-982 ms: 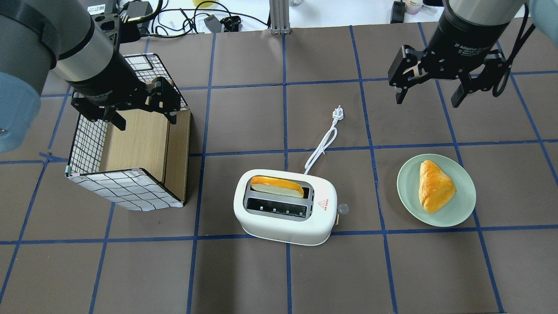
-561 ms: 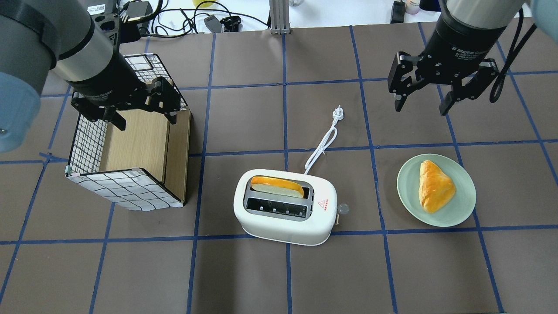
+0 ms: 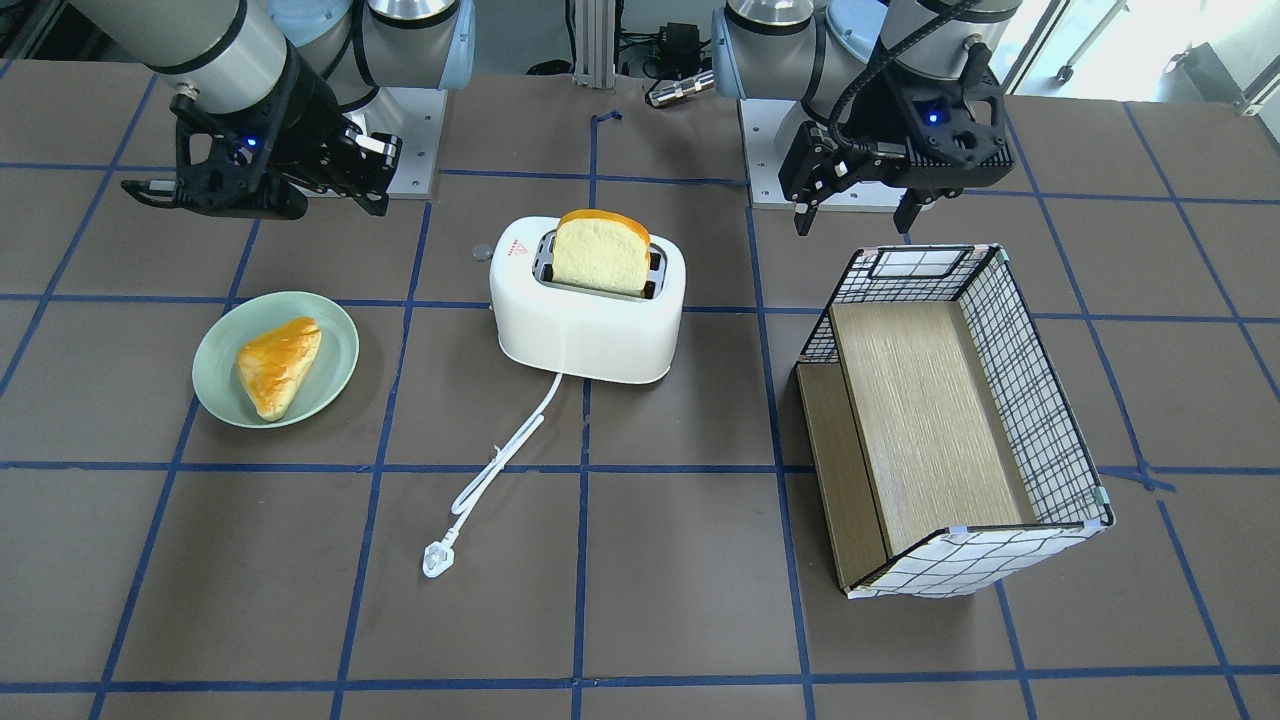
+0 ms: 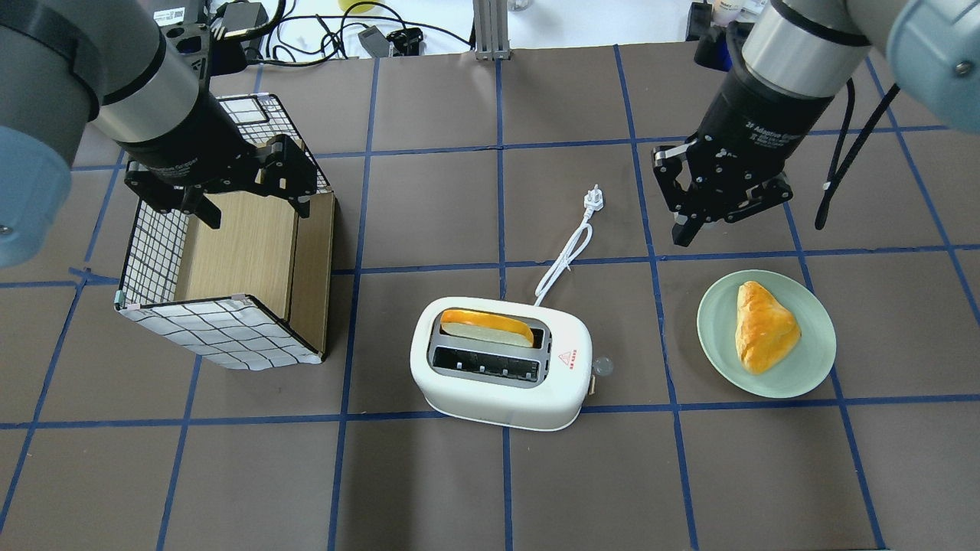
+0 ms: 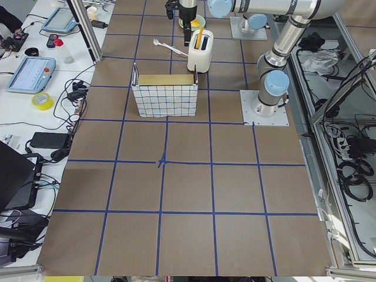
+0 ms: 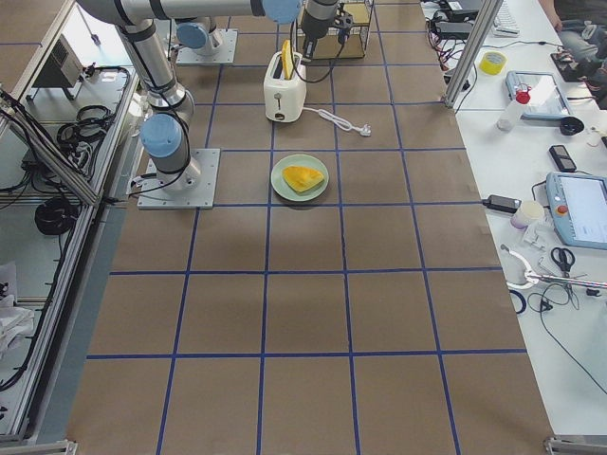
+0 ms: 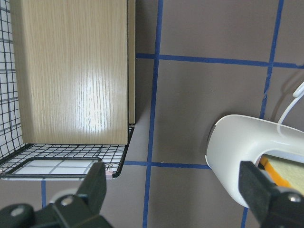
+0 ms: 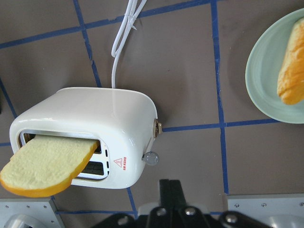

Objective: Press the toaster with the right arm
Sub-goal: 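Move the right gripper down toward the lever on the toaster's side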

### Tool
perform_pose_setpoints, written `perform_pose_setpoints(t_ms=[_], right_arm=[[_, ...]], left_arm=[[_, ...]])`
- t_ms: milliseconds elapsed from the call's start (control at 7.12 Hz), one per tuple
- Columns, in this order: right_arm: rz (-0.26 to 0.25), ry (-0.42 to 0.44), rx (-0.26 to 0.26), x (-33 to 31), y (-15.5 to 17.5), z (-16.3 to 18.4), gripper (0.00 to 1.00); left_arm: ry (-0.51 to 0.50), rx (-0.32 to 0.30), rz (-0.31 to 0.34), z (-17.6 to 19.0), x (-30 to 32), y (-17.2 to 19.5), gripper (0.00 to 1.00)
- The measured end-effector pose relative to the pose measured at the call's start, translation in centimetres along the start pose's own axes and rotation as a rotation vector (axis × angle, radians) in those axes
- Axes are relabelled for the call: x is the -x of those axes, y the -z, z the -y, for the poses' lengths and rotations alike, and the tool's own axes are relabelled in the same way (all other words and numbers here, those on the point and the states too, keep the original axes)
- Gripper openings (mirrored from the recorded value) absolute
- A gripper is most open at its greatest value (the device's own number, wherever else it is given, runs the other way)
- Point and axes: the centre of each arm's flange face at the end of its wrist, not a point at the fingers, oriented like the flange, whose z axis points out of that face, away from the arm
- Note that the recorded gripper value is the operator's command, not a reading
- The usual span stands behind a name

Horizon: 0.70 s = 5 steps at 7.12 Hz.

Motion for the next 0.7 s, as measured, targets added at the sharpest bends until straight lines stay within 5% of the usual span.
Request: perform_pose_setpoints(t_ms=[421, 702], right_arm=[[0.022, -0.009, 0.091, -0.1, -5.1, -0.3, 0.00], [0.025, 0.014, 0.106, 0.2, -10.1, -0.3, 0.00]], left_arm=[[0.000, 0.000, -0.001, 0.0, 0.0, 0.0, 1.00], [0.000, 0.000, -0.001, 0.0, 0.0, 0.0, 1.00]])
